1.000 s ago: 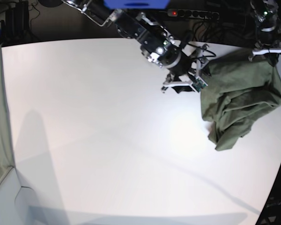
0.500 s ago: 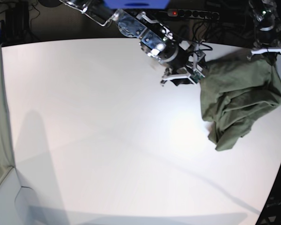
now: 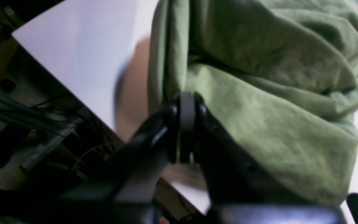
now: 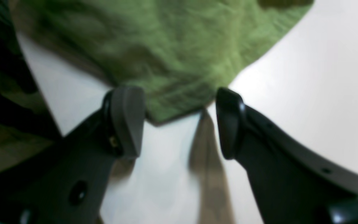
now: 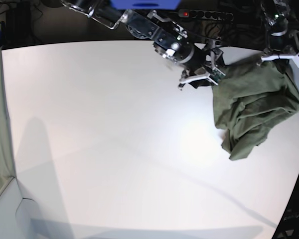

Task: Layout the t-shirt on the table in an organized manner, then fold the t-shirt properly
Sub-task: 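Grasp another edge of the shirt with the right gripper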

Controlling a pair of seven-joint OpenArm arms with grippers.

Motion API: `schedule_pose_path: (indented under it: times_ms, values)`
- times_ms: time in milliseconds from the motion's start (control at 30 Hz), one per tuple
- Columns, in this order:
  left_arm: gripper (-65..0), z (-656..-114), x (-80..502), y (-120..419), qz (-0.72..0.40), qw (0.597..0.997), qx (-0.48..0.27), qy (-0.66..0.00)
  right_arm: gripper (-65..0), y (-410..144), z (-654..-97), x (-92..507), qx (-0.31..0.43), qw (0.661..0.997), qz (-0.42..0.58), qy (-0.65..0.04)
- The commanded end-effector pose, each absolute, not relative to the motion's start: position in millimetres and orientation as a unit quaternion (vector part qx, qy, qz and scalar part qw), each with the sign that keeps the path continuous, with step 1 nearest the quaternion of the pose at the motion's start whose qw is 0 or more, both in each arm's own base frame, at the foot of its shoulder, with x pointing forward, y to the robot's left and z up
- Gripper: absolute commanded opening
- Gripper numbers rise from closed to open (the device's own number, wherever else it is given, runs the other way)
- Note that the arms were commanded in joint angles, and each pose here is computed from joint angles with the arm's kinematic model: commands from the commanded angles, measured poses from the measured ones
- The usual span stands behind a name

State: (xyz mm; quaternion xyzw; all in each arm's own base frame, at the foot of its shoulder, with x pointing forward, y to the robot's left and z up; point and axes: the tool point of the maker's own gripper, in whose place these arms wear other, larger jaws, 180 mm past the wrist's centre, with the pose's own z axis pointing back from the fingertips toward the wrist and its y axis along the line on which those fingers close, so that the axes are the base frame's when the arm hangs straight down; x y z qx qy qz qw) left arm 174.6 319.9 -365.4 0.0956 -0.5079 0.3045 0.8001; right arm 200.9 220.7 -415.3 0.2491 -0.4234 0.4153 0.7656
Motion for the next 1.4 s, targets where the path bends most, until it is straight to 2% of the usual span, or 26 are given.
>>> schedule_pose_path:
  times_ms: [0,300,533,800,867,1000,1033,1300,1367]
  values:
    - [-64.7,-357,178,321,0.298,0.793,0.099,-0.522,-28.0,243,-394,190,0.281,0.749,0.408,-0.44]
    - [-64.7,-361,173,315,0.302,0.796,0.095,-0.516,-29.0,246,-382,198,0.294,0.732,0.393,-0.472]
    - [-64.5,-368,162,307,0.313,0.8,0.09,-0.504,-39.2,243,-395,195,0.287,0.74,0.398,-0.459]
    - [-64.5,-374,158,298,0.307,0.81,0.083,-0.493,-41.6,232,-424,199,0.261,0.755,0.415,-0.435]
    - [-64.5,-374,158,298,0.306,0.81,0.082,-0.493,-45.7,232,-426,199,0.261,0.756,0.416,-0.434]
    - [-64.2,-375,160,294,0.304,0.812,0.077,-0.493,-63.5,230,-427,201,0.258,0.758,0.415,-0.432]
    - [-64.2,-376,162,291,0.301,0.813,0.073,-0.493,-65.0,228,-427,204,0.255,0.762,0.409,-0.433]
    - [-63.9,-380,175,267,0.286,0.82,0.042,-0.493,-65.0,213,-431,221,0.245,0.783,0.374,-0.434]
    - [-61.4,-378,176,266,0.287,0.819,0.041,-0.495,-65.0,212,-431,220,0.245,0.785,0.37,-0.432]
